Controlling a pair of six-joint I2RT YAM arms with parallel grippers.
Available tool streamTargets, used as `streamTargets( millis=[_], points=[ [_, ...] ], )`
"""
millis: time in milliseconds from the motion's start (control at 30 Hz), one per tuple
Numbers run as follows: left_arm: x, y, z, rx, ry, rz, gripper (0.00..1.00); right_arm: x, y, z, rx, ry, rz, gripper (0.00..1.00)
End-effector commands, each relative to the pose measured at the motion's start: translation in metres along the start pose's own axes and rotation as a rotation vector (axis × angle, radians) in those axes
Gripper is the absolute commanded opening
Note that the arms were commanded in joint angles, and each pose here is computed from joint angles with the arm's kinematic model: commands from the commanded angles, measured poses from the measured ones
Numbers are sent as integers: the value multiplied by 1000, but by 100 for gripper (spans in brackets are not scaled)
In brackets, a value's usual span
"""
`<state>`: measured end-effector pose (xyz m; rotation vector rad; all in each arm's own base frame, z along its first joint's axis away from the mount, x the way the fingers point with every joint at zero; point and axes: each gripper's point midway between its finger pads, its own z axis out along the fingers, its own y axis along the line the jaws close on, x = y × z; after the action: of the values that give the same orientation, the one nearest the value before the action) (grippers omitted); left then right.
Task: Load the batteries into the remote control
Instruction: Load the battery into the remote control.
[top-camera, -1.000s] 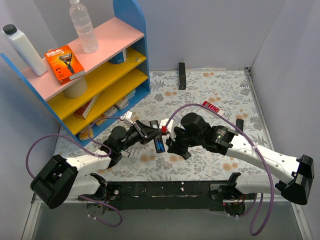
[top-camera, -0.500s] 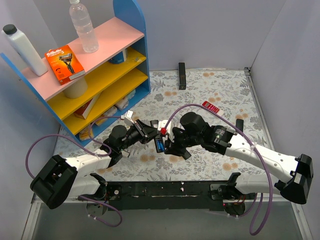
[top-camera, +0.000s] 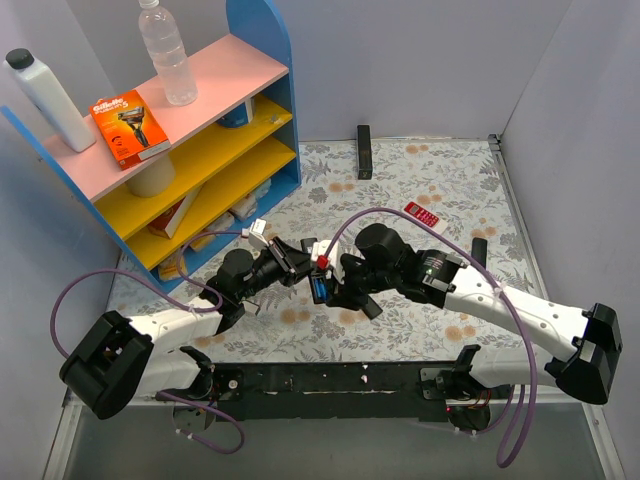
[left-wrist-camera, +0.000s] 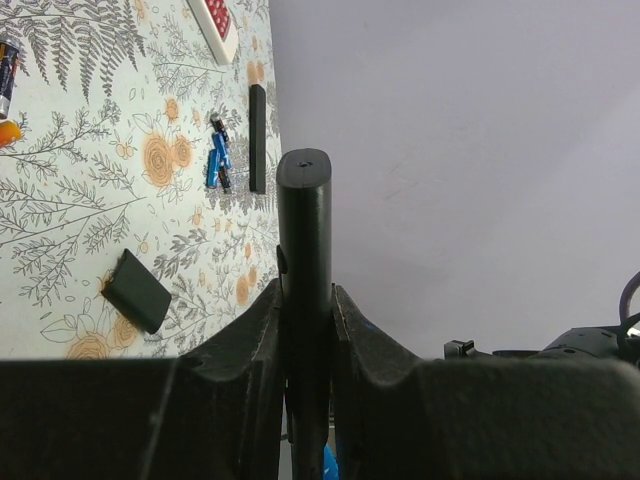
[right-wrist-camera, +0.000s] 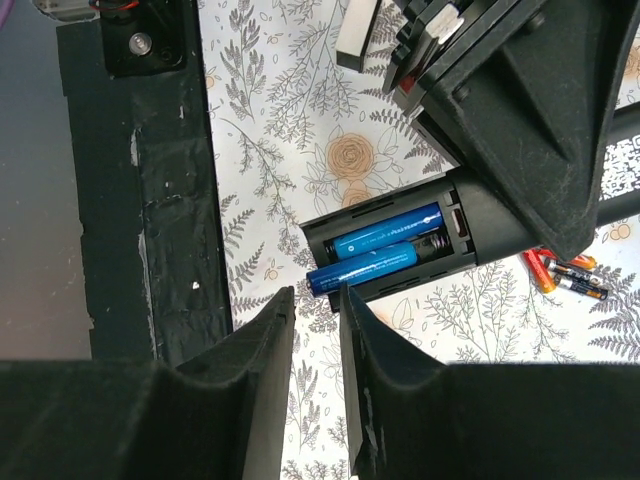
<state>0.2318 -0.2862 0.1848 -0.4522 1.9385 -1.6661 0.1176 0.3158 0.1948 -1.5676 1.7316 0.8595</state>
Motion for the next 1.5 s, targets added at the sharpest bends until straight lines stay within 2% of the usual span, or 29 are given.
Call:
streamTargets(
  millis=[0, 500, 833, 1100, 1467],
  points=[
    [-5, -43, -1, 76, 13, -287, 0, -18, -5, 4, 9, -56, -37, 31],
    [-6, -48, -4, 86, 10, -265, 0, -15, -23, 7, 96, -35, -35, 25],
    [-5, -49, -5, 89, 12, -238, 0, -31, -12, -14, 62, -43, -63, 33],
    [-4, -53, -5, 95, 20, -214, 0, -50, -7, -18, 30, -95, -84, 34],
    [-3, -60, -6, 110, 29, -199, 0, -35, -7, -12, 15, -34, -101, 33]
  ],
)
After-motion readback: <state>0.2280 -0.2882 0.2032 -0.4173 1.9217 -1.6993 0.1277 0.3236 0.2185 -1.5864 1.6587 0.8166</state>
